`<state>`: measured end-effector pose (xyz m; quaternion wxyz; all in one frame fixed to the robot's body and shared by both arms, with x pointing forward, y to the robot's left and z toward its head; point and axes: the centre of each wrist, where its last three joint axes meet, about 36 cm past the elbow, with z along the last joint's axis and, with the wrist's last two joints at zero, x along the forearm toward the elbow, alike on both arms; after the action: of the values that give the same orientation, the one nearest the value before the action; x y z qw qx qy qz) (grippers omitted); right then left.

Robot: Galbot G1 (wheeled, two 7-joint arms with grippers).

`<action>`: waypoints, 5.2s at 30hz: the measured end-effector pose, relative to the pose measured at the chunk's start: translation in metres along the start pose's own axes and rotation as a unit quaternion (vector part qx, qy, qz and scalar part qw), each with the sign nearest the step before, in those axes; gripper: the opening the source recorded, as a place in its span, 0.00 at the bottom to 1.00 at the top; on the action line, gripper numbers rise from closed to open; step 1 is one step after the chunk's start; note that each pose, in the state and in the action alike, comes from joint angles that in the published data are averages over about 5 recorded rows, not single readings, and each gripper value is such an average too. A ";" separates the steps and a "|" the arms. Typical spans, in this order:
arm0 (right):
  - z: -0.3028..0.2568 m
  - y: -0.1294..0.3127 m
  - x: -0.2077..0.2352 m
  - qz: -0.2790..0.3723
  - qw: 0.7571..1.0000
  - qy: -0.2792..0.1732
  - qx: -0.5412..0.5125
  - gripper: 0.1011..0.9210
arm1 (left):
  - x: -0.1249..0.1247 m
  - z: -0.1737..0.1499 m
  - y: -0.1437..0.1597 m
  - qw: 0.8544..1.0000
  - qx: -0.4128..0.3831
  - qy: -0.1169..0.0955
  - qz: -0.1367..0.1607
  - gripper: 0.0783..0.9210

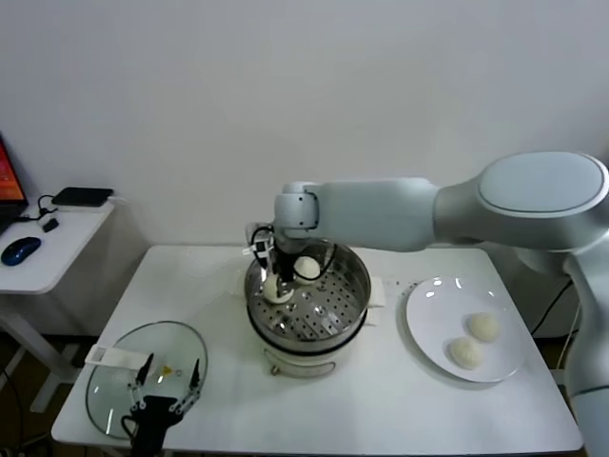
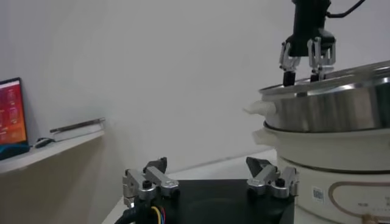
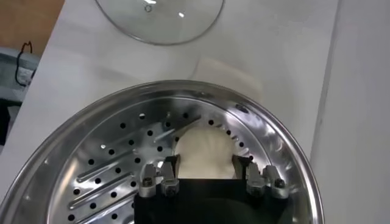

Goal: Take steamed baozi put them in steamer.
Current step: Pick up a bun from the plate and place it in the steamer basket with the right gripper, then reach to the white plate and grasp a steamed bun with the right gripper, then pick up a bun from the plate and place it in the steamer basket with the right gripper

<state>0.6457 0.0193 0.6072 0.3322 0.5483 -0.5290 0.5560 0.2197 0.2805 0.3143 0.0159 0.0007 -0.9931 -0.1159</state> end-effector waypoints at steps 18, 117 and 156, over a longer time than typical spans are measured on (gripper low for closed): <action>0.086 -0.017 0.080 -0.025 1.000 0.003 0.010 0.88 | 0.002 -0.002 0.001 1.000 -0.001 0.001 -0.001 0.88; 0.319 0.079 0.109 -0.057 0.997 0.029 0.044 0.64 | 0.009 0.006 -0.004 1.000 -0.014 0.011 0.005 0.88; 0.047 0.059 0.042 -0.059 0.847 -0.042 0.527 0.64 | 0.011 0.008 -0.006 1.000 -0.006 0.013 -0.007 0.88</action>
<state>0.5946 -0.0476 0.6265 0.0029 0.6941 -0.1361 0.7069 0.2081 0.2765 0.3052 0.0275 0.0092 -0.9921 -0.1221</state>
